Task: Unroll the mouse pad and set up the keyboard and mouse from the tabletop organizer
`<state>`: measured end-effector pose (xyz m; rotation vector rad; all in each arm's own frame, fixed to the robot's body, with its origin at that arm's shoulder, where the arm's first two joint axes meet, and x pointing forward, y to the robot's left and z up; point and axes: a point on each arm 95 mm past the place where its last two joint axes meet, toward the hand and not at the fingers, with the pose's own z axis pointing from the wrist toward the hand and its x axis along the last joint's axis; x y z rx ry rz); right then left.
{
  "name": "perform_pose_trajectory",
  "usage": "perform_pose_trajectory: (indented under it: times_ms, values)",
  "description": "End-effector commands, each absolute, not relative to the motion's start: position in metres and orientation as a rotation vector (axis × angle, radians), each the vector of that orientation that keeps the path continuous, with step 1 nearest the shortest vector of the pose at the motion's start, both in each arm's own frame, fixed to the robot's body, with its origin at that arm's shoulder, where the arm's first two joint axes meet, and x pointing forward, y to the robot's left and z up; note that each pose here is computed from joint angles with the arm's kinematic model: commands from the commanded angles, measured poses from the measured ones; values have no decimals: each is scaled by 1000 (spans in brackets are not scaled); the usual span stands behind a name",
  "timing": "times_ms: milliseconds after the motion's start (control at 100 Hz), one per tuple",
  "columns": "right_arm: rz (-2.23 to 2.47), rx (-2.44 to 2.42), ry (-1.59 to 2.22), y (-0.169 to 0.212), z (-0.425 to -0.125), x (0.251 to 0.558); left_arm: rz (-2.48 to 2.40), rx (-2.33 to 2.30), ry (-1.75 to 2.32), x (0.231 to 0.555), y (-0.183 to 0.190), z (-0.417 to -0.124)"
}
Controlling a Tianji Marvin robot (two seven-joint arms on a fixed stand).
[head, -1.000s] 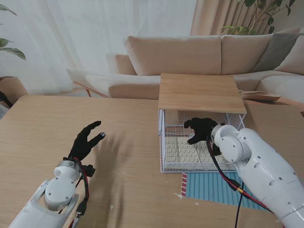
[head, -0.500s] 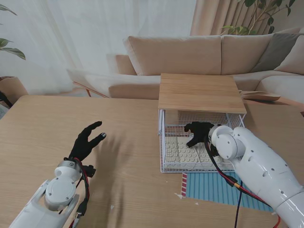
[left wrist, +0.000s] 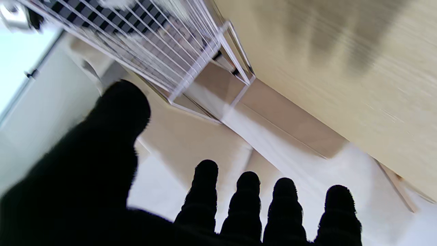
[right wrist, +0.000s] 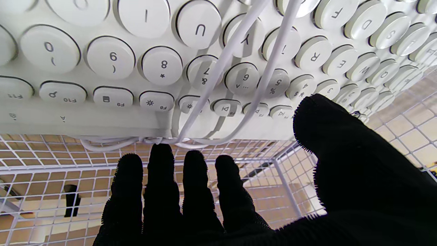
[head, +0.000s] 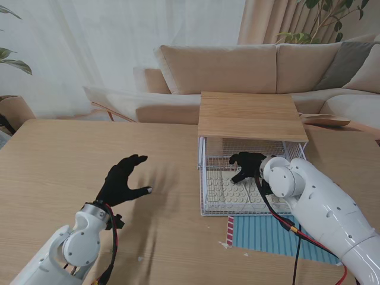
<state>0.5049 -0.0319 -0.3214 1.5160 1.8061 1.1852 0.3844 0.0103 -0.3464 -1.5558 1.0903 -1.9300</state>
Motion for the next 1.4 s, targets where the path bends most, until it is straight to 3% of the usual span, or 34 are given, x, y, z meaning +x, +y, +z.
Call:
perform_pose_trajectory:
  times_ms: [0,420,1390]
  values:
    - [1187,1530,1828,-29,-325,503,-1988,-1571,1103,382,-7,-343]
    - [1221,1568,1789,-36,-336,502,-2119,-1301,1261,380,-66,-324]
    - [1227,1613,1775,-39,-334,502,-2157,-1250,1511,380,-123,-349]
